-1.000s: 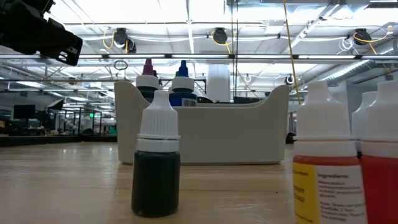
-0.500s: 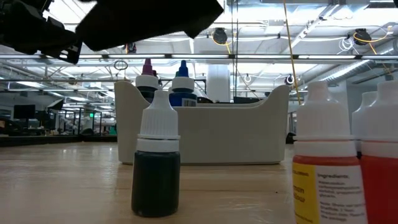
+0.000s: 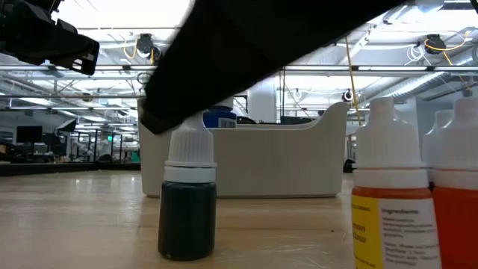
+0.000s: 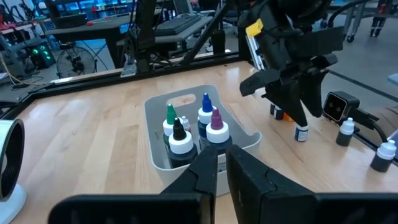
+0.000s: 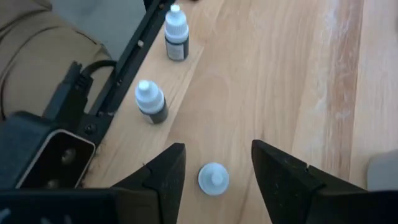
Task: Pick & Place food coloring
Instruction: Put the small blue food coloring into the gray bin
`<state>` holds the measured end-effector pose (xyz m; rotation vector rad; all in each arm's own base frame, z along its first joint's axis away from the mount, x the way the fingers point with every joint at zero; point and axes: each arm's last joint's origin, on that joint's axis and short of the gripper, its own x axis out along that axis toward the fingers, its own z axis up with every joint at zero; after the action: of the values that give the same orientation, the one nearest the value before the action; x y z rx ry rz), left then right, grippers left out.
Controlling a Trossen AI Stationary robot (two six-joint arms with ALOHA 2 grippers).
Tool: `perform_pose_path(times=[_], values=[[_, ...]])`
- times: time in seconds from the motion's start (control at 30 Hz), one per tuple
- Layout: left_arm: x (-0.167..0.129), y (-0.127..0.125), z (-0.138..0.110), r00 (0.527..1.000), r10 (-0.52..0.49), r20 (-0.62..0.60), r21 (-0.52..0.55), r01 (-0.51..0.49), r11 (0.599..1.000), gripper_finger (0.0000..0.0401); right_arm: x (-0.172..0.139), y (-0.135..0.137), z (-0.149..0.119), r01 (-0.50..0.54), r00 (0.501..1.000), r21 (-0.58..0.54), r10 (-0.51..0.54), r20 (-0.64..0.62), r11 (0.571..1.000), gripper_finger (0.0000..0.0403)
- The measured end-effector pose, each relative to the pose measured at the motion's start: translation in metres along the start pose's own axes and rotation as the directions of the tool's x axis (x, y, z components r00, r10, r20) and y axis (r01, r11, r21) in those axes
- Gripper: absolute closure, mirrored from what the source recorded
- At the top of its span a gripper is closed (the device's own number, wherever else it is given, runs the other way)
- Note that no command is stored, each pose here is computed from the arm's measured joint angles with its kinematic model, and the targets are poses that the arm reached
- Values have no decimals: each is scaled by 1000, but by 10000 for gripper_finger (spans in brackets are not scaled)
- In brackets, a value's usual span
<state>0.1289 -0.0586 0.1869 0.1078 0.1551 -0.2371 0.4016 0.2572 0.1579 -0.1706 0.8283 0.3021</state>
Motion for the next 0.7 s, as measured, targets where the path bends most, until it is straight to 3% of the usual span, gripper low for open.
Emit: perform_pose_path(times=[0.7], values=[[0,0,0,1000,1,0,3,-1,1000,359,8,-3,-13,-3,1000,11,3,3,1000,271]])
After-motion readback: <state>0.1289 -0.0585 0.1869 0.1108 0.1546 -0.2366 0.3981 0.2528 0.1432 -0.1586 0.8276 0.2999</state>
